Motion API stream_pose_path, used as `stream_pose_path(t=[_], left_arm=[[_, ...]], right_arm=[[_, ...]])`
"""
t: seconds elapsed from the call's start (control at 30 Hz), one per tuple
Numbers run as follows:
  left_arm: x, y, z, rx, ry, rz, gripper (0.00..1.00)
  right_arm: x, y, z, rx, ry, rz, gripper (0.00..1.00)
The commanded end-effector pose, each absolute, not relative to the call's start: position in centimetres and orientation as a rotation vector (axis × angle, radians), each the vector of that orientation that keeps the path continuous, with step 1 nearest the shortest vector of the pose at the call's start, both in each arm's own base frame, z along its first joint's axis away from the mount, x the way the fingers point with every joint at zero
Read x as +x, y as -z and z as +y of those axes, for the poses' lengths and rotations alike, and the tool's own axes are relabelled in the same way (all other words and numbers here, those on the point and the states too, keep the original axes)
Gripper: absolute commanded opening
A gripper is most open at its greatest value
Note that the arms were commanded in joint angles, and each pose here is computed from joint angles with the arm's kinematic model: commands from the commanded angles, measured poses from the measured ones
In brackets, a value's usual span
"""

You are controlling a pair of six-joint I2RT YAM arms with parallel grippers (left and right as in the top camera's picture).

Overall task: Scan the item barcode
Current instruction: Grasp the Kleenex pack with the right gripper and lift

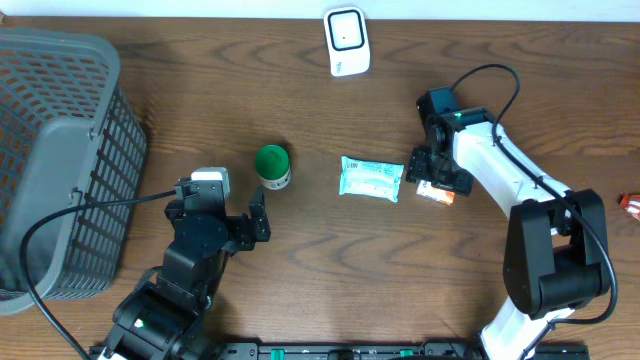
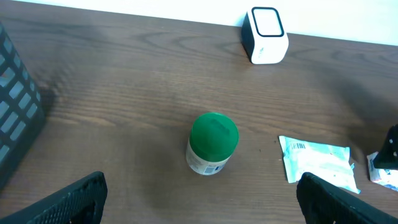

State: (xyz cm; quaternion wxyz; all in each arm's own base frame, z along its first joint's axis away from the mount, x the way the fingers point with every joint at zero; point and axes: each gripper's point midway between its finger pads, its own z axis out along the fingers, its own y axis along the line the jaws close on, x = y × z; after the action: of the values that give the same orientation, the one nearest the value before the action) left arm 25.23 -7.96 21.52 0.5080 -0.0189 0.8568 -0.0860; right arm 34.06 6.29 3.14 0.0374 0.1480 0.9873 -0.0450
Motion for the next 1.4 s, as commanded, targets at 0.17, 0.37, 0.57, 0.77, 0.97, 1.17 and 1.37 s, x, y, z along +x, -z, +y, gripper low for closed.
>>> stream_pose_path(t=[0.17, 0.37, 0.57, 0.77, 0.97, 1.17, 1.37], left_arm=[[25.3, -21.7, -7.7, -0.046, 0.187, 2.055, 0.98], [25.3, -21.7, -7.7, -0.046, 0.187, 2.055, 0.98], [25.3, -21.7, -7.7, -0.046, 0.187, 2.055, 0.98], [25.3, -21.7, -7.7, -0.046, 0.187, 2.055, 0.98], [25.3, -21.7, -7.7, -0.046, 0.187, 2.055, 0.98], [25.3, -21.7, -7.7, -0.046, 0.187, 2.055, 0.98], [25.3, -21.7, -7.7, -0.046, 0.187, 2.055, 0.98]], right_arm=[[34.2, -3.0, 6.8, 0.385, 0.116, 3.045, 0.99], [34.2, -2.5, 6.6, 0.400, 0.125, 3.034, 0.99], [34.4, -1.1, 6.1, 0.486, 0.110, 2.994, 0.99], [34.1, -0.5, 4.8, 0.537, 0.119, 2.994, 0.99], [34.0, -0.5, 3.7, 0.585, 0.125, 2.995, 0.99], [33.8, 0.3, 3.2, 0.591, 0.171, 3.007, 0.96], [33.2, 1.8, 3.1, 0.595, 0.199, 3.050, 0.76]])
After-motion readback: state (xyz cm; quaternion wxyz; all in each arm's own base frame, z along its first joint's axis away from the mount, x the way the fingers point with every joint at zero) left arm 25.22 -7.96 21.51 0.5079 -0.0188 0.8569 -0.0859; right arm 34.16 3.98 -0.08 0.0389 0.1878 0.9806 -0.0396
